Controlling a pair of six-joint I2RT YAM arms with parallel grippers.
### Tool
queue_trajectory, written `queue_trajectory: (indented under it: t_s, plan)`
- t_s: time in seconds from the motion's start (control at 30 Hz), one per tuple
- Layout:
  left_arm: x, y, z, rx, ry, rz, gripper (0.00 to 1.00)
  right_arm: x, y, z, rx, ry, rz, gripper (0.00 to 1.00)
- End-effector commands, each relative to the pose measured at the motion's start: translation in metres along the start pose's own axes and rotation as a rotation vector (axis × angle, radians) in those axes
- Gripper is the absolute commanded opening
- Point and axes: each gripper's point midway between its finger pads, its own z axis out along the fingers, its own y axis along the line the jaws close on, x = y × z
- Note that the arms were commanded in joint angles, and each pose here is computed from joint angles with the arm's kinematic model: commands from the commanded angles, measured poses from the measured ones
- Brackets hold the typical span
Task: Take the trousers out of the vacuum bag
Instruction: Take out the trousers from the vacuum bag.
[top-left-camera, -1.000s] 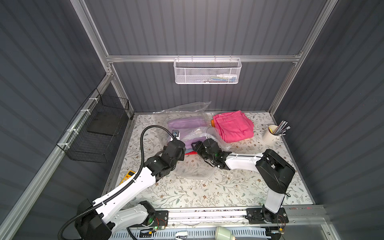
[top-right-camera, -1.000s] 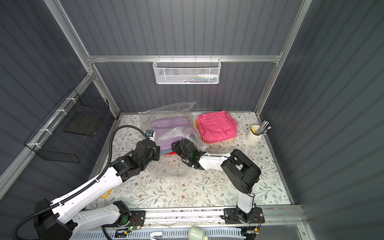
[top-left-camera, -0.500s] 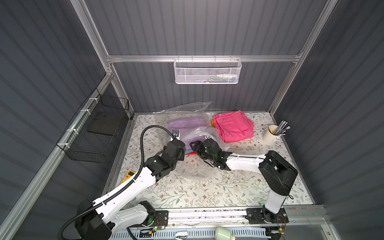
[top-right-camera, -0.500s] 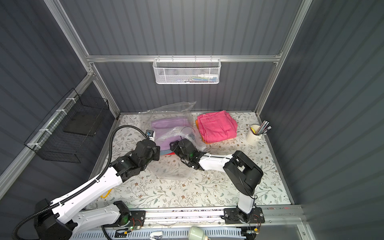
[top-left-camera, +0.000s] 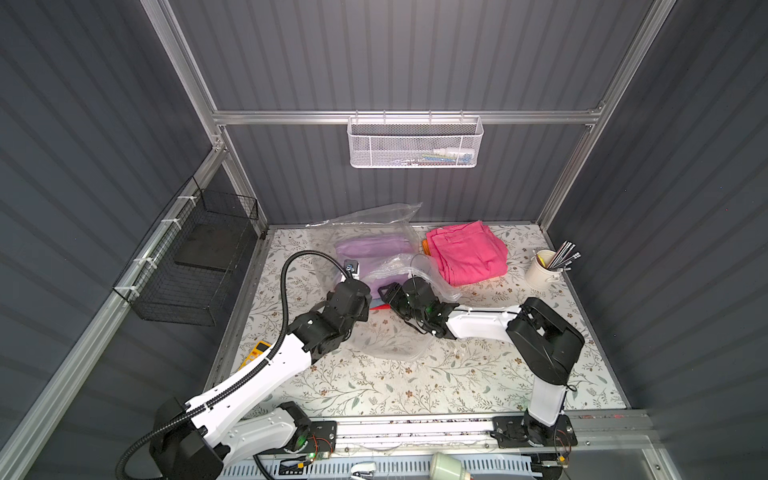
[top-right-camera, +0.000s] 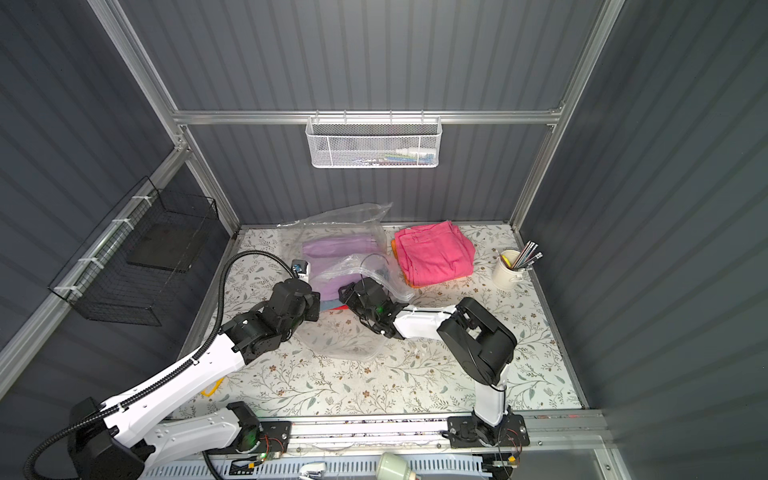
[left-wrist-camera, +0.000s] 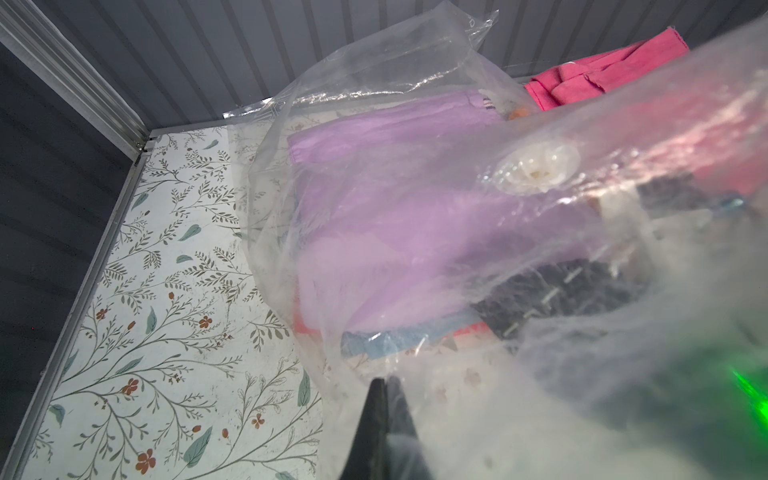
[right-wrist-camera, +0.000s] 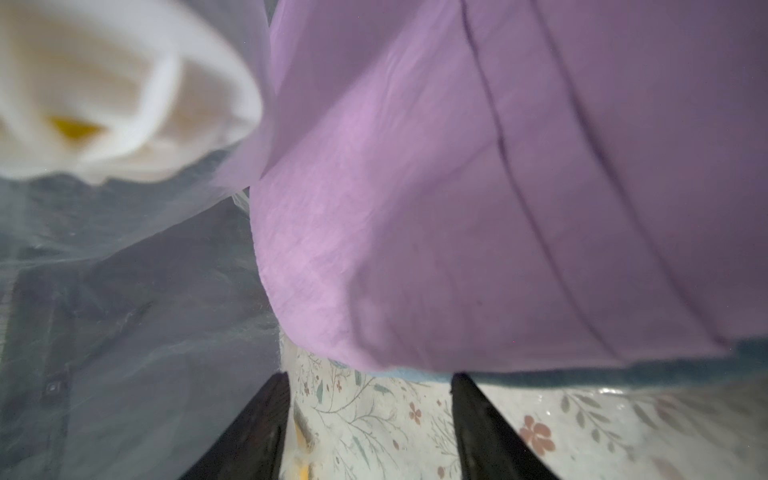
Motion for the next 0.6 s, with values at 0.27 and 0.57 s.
queue_trajectory:
  t_s: [0.27,0.57]
  plan:
    - [0.000,0.009,-0.003,-0.035,-0.004,-0.005,0.00,-0.032,0.030,0.011,-0.050,-0.041,-0.033,0.43]
    - [0.001,0.009,-0.002,-0.035,-0.001,-0.005,0.00,-0.023,0.010,0.022,-0.012,-0.016,0.001,0.55]
